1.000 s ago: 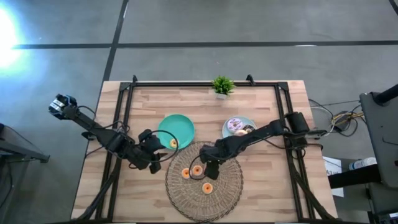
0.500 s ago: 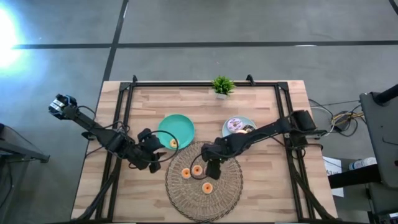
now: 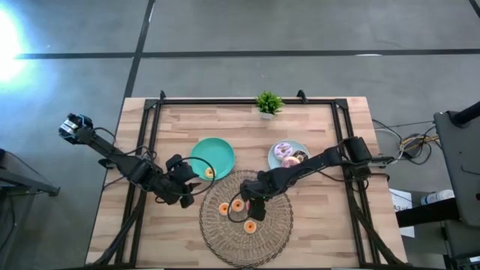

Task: Pick & Place donuts
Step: Put the small orange doughnut on the green plate

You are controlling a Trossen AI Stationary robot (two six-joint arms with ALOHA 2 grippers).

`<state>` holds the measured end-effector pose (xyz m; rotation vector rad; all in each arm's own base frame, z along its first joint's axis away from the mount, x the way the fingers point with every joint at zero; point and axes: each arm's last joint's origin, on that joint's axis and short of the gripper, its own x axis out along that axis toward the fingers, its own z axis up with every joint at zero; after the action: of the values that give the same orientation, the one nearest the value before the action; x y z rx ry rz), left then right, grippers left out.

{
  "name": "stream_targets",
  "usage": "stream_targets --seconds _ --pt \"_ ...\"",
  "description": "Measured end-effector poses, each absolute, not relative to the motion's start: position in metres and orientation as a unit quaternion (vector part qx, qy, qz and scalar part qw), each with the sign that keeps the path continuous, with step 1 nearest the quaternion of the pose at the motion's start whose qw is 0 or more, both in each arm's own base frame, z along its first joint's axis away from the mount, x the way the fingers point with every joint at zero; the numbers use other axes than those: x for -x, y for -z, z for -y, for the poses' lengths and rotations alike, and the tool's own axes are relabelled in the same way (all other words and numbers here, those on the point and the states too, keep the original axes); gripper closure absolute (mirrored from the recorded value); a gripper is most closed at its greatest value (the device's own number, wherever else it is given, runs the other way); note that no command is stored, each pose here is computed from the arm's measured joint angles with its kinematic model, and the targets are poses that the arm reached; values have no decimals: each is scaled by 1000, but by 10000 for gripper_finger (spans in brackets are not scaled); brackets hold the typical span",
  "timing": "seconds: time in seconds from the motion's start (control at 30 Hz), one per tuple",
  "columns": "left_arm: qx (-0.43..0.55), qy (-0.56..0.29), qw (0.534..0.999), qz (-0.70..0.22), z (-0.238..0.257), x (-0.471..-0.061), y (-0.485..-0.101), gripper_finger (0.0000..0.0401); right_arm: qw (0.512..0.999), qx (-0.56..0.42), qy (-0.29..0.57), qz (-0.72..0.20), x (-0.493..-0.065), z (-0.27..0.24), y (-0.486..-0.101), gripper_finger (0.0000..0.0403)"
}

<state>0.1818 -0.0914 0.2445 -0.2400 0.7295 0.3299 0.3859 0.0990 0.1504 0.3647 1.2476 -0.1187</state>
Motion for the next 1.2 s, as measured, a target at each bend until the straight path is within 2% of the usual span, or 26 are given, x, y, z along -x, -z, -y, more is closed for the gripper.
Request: stream_targets --seconds 0.17,0.37,0.47,0.67,0.77,1.0,1.2 --pt "116 -160 914 -355 91 -182 -244 285 795 -169 55 -580 -386 -99 -150 261" --pt "116 -160 914 -355 91 -182 -244 285 799 -171 54 -574 -386 -98 -155 346" --pt "115 -160 913 -357 91 -181 -244 285 809 -181 56 -556 -387 -90 -169 384" --pt "133 -154 915 -349 95 -177 -247 285 855 -203 85 -470 -407 -55 -216 389" --pt "141 -156 920 -330 100 -171 -251 285 875 -209 93 -426 -426 -31 -227 389" --pt "174 -182 929 -271 108 -149 -258 285 868 -207 106 -439 -468 5 -199 390" --pt "198 -191 926 -259 111 -141 -259 285 849 -197 126 -474 -493 25 -177 390"
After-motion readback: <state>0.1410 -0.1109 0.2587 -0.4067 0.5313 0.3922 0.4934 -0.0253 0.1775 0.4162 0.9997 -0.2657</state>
